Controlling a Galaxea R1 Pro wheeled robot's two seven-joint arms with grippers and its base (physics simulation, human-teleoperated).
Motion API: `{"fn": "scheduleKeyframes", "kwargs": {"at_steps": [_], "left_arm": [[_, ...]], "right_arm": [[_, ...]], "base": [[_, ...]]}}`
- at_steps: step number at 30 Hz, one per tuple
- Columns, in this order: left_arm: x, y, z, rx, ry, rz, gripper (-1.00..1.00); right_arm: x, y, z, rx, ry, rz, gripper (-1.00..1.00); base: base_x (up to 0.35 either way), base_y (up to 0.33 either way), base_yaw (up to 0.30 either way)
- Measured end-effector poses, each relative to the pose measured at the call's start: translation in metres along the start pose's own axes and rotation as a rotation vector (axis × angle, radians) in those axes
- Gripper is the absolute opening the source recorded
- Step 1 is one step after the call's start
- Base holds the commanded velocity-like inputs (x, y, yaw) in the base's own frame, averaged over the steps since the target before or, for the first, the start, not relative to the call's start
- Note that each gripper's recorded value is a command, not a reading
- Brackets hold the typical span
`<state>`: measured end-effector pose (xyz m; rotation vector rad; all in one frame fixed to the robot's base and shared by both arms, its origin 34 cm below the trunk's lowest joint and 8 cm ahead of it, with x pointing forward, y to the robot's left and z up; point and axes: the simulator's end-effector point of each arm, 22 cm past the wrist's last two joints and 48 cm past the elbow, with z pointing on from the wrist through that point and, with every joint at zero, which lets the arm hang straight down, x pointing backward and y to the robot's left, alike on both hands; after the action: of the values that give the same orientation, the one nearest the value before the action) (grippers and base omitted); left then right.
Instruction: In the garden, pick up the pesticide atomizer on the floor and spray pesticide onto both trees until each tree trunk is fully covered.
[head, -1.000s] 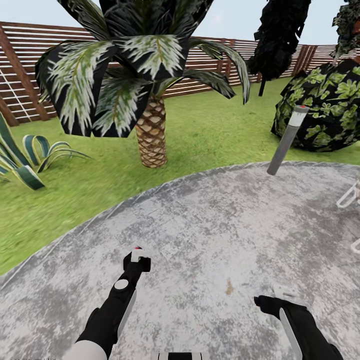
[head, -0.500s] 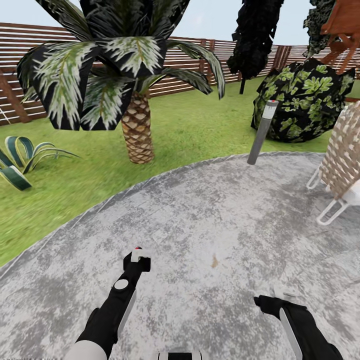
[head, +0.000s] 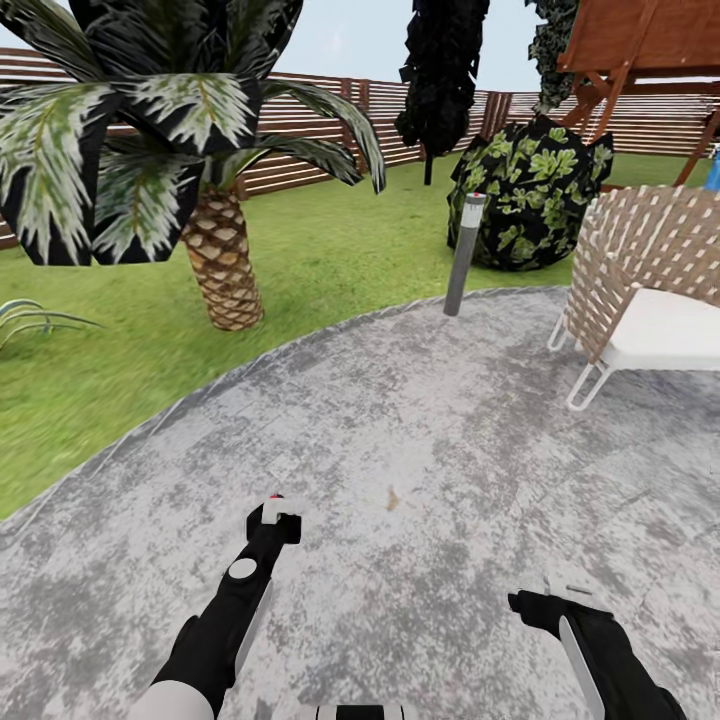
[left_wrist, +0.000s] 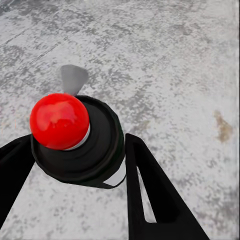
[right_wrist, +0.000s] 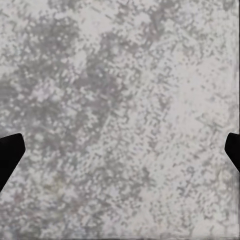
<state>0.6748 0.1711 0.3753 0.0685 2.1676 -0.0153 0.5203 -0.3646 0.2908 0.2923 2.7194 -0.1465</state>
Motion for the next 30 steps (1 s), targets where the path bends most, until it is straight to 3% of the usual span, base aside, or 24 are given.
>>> {"fn": "scheduleKeyframes", "kwargs": {"at_steps": [11,30], "left_arm": [[-0.017,0.003,-0.001,-0.005,-0.033,-0.003,-1.0],[-0.01,0.003,-0.001,-0.005,-0.002,-0.002,-1.0]], "right_arm": [[0.0,0.0,0.0,0.001,0.0,0.001,1.0],[0.0,-0.001,0.0,0.001,0.0,0.001,1.0]], "base": [[-0.001,0.0,-0.299],[0.0,0.0,-0.299]]}}
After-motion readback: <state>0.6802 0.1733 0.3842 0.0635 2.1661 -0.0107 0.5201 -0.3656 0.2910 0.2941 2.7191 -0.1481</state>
